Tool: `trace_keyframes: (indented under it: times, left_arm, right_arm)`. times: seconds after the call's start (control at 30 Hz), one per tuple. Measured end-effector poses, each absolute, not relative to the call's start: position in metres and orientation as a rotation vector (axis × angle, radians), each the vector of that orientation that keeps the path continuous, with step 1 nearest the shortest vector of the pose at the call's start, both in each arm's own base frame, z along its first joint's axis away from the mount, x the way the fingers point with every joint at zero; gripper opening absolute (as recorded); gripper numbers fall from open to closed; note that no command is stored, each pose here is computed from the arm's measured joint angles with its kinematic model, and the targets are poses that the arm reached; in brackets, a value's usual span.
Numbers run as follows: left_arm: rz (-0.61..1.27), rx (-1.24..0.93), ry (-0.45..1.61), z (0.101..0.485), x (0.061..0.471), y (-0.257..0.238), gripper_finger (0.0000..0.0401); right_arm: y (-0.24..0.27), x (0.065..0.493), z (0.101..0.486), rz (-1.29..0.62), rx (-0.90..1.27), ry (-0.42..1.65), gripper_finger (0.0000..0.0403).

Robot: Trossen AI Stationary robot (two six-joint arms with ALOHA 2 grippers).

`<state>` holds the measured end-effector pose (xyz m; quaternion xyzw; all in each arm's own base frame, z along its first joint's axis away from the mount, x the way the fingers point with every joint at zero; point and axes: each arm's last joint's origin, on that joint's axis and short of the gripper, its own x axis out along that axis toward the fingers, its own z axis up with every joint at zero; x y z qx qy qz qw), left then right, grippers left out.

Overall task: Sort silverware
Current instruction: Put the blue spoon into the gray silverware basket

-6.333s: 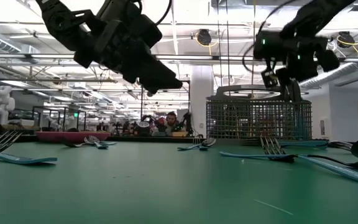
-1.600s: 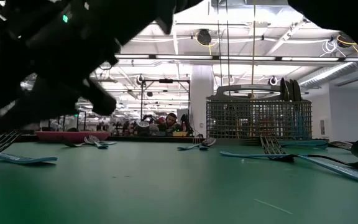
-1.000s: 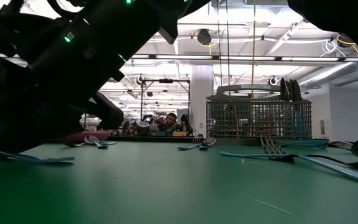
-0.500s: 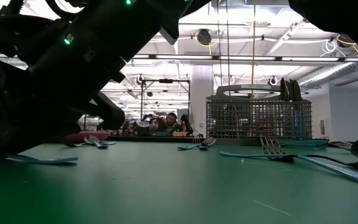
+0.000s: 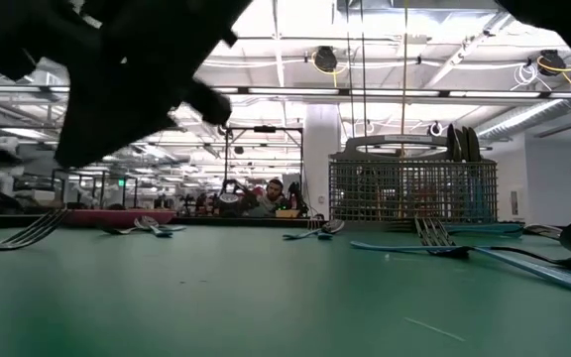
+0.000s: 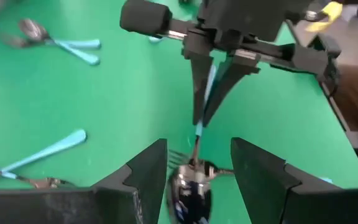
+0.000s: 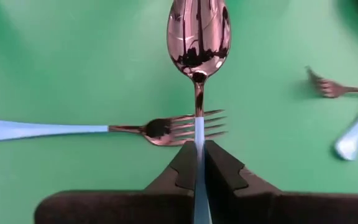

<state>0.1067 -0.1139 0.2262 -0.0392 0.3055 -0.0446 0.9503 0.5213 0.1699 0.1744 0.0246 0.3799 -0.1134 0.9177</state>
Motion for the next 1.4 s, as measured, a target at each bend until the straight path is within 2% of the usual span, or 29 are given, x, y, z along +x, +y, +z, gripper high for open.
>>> trace_keyframes:
  times: [0.17, 0.4, 0.53, 0.63, 0.87, 1.0, 1.13, 1.4]
  left_arm:
    - [-0.071, -0.062, 0.507, 0.233, 0.093, -0.118, 0.0180]
    - [0.086, -0.242, 0.268, 0.240, 0.072, -0.118, 0.0180]
    - [0.174, -0.342, 0.149, 0.221, 0.070, -0.123, 0.0180]
    - [0.206, -0.385, 0.107, 0.200, 0.071, -0.127, 0.0180]
    - [0.218, -0.448, 0.079, 0.175, 0.074, -0.136, 0.0180]
    - [0.215, -0.432, 0.078, 0.174, 0.075, -0.140, 0.0180]
    - [0.207, -0.401, 0.074, 0.176, 0.077, -0.144, 0.0180]
    - [0.214, -0.378, 0.064, 0.178, 0.078, -0.145, 0.0180]
  right_arm:
    - [0.173, 0.507, 0.195, -0.317, -0.044, 0.793, 0.0001]
    - [0.173, 0.473, 0.215, -0.648, -0.190, 0.793, 0.0000]
    - [0.188, 0.449, 0.230, -0.853, -0.274, 0.624, 0.0000]
    - [0.200, 0.432, 0.235, -0.932, -0.295, 0.512, 0.0000]
    - [0.186, 0.398, 0.267, -0.989, -0.159, 0.549, 0.0000]
    - [0.165, 0.384, 0.288, -1.005, -0.133, 0.578, 0.0000]
    - [0.126, 0.356, 0.304, -1.099, -0.100, 0.515, 0.0000]
    - [0.051, 0.278, 0.281, -1.296, 0.028, 0.210, 0.0000]
